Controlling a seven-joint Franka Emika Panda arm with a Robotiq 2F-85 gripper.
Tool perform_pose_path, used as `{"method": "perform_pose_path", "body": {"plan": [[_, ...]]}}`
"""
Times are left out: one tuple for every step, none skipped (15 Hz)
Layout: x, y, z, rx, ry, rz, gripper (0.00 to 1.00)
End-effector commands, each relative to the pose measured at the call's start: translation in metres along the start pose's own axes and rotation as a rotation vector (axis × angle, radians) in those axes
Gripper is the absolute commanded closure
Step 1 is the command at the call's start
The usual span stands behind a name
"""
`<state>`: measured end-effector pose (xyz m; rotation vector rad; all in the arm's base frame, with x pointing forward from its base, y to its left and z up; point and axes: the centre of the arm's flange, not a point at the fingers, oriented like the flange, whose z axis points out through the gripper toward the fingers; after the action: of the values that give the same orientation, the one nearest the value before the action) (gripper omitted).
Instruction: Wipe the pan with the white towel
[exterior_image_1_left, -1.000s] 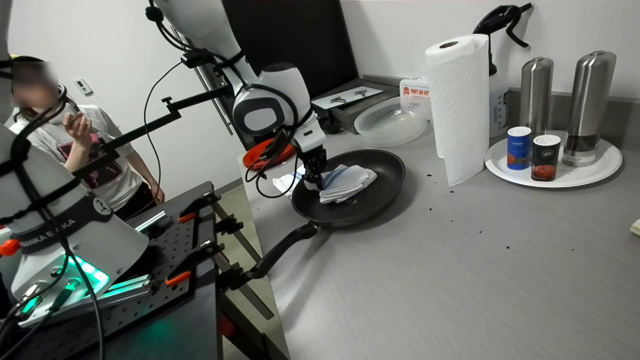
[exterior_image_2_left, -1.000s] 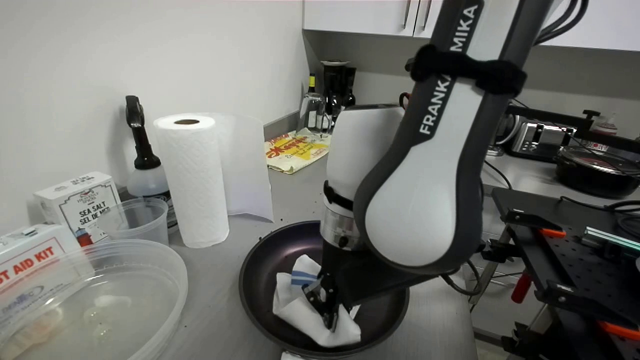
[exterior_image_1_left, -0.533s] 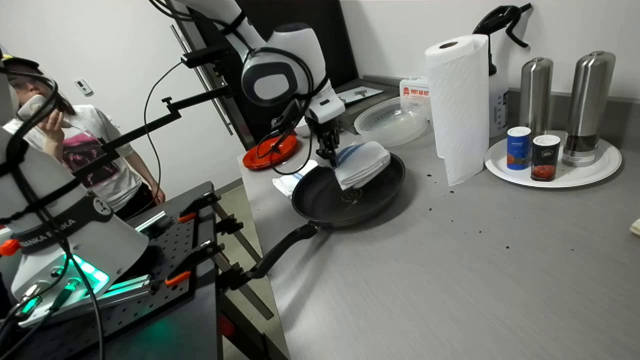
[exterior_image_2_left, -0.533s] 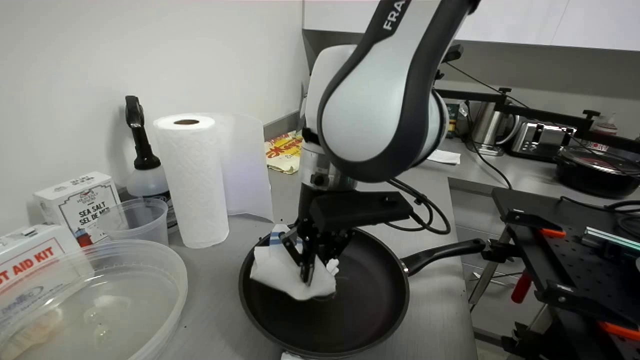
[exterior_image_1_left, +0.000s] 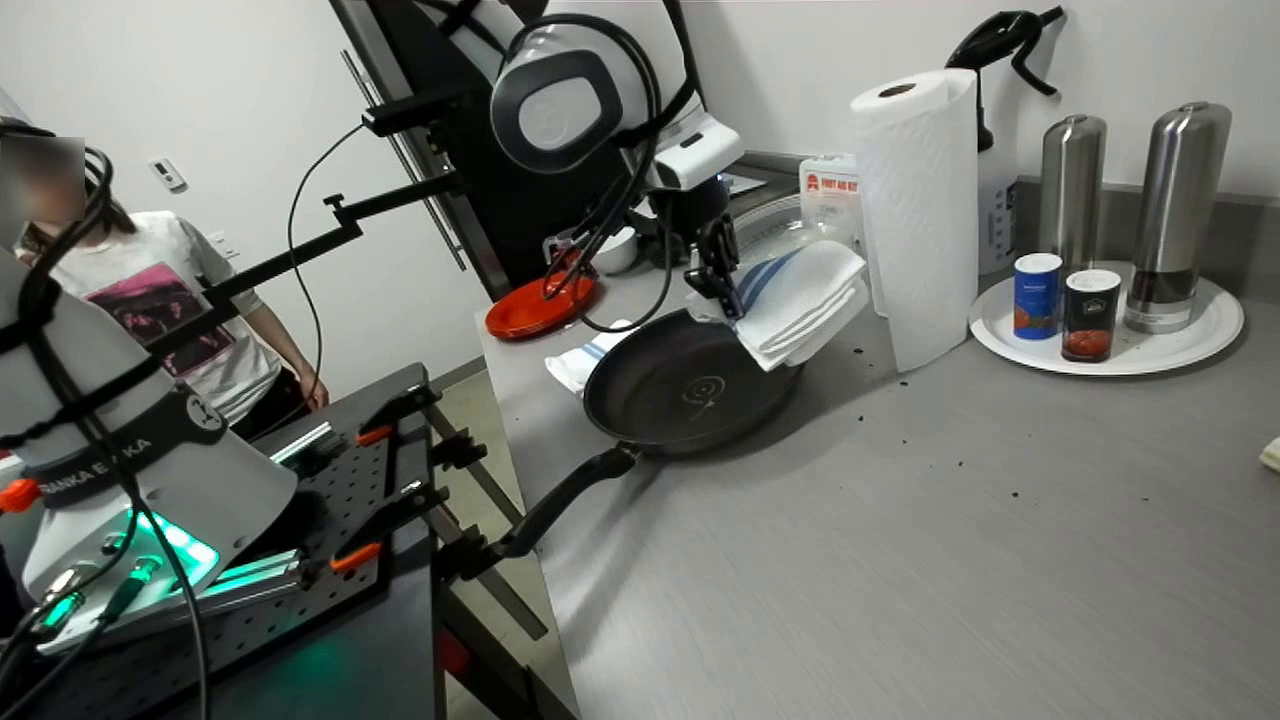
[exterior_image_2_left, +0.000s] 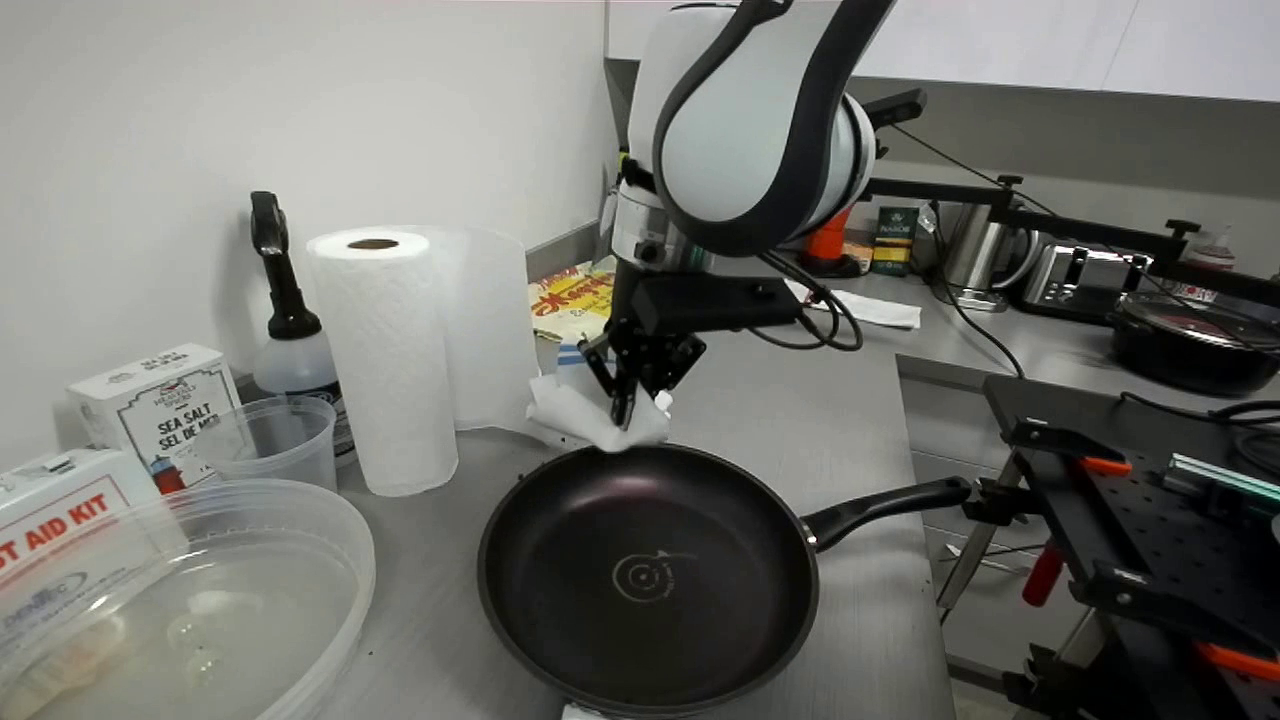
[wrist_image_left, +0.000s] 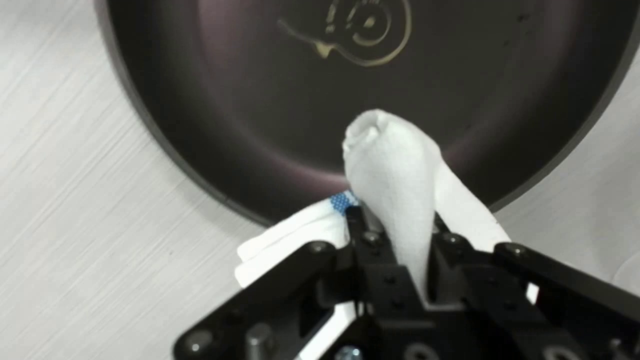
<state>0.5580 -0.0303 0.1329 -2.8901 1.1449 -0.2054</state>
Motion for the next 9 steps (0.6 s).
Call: {"method": "perform_pose_path", "body": {"plan": [[0.046, 0.032, -0.009, -0.058, 0.088, 0.042, 0.96], [0.057, 0.043, -0.009, -0.071, 0.097, 0.057, 0.96], [0.068, 0.055, -0.008, -0.082, 0.105, 0.072, 0.96], [0.078, 0.065, -0.007, -0.089, 0.113, 0.085, 0.96], [0.088, 0.075, -0.005, -0.089, 0.116, 0.097, 0.96], [0.097, 0.084, -0.001, -0.09, 0.106, 0.11, 0.96], [0.106, 0.092, 0.004, -0.093, 0.097, 0.125, 0.96], [0.113, 0.1, 0.01, -0.092, 0.089, 0.133, 0.96], [0.121, 0.109, 0.017, -0.087, 0.078, 0.129, 0.96]]}}
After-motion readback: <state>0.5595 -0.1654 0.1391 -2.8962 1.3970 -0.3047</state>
